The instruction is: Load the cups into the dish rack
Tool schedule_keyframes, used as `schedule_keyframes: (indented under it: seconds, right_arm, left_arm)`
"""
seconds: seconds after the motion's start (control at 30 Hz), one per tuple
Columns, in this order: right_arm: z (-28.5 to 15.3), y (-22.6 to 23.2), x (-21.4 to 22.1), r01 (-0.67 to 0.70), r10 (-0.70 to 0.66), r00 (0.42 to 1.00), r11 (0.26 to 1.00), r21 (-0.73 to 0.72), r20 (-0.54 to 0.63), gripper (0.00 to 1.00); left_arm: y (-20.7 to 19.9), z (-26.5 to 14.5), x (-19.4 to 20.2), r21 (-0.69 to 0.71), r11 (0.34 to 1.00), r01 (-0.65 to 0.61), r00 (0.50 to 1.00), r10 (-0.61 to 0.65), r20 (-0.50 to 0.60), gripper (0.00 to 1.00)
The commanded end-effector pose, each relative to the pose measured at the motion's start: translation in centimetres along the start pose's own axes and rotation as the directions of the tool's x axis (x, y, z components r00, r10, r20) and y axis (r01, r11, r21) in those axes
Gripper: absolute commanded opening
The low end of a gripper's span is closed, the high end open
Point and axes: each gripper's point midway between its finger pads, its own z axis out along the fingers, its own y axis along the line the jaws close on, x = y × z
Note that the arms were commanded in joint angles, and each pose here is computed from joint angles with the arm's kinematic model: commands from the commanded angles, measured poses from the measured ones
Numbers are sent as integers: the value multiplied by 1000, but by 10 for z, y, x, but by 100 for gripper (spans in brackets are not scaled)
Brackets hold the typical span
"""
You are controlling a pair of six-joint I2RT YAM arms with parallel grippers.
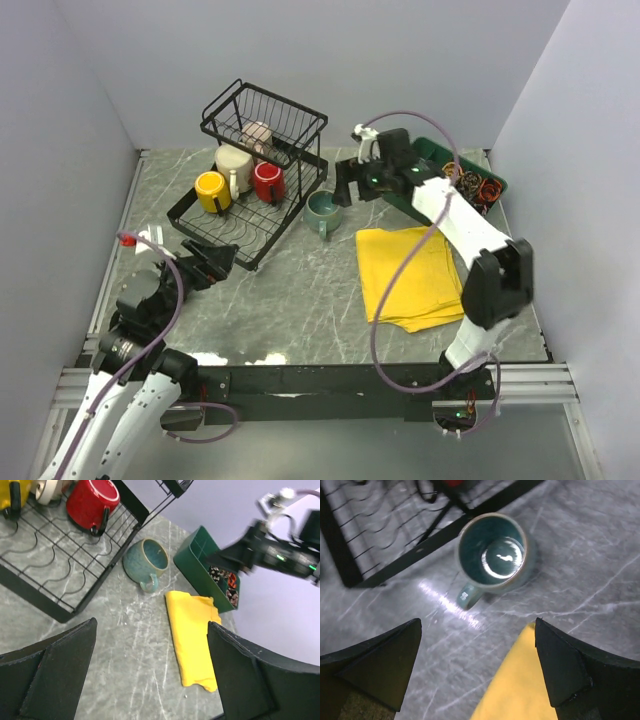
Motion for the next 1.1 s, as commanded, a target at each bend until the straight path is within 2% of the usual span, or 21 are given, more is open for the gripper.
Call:
schedule_keyframes:
  seconds: [0.0,0.17,0.4,0.57,0.6,0.63,0.77,0.87,1.03,1.07]
  right_arm:
    - [28,-26,-25,-118,115,993,976,184,27,99]
    - [70,-37,-14,-108,121,992,972,207,-48,96]
    - [108,-48,4,-84,114,984,974,212,-137,74]
    - [127,-53,17,-70,110,979,972,223,-174,64]
    - [129,-54,18,-67,109,978,972,227,-180,57]
    - [134,-56,23,-66,113,975,971,232,-194,56]
    - [142,-55,28,-61,111,972,970,234,-209,37]
    - [143,-55,32,-63,116,971,967,246,-211,29]
    - [139,-59,42,-62,123,967,962,266,-221,26]
    - [138,-59,43,-62,124,966,962,266,-225,22]
  left_arm:
    - [1,-7,8,12,998,68,998,-68,-10,96]
    - [3,-9,8,8,997,79,997,-79,-3,96]
    - [3,-7,9,6,996,85,996,-85,-7,96]
    - [2,-4,13,17,994,103,994,-103,-20,96]
    - [3,-2,14,13,994,108,994,-108,-23,96]
    - [1,-2,12,20,993,116,993,-115,-18,96]
    - [-7,-1,14,51,989,142,989,-140,-34,96]
    - [-12,0,17,78,982,173,984,-169,-53,96]
    - [-21,-1,16,118,966,229,973,-223,-60,96]
    - [-23,-1,15,126,964,233,972,-227,-59,96]
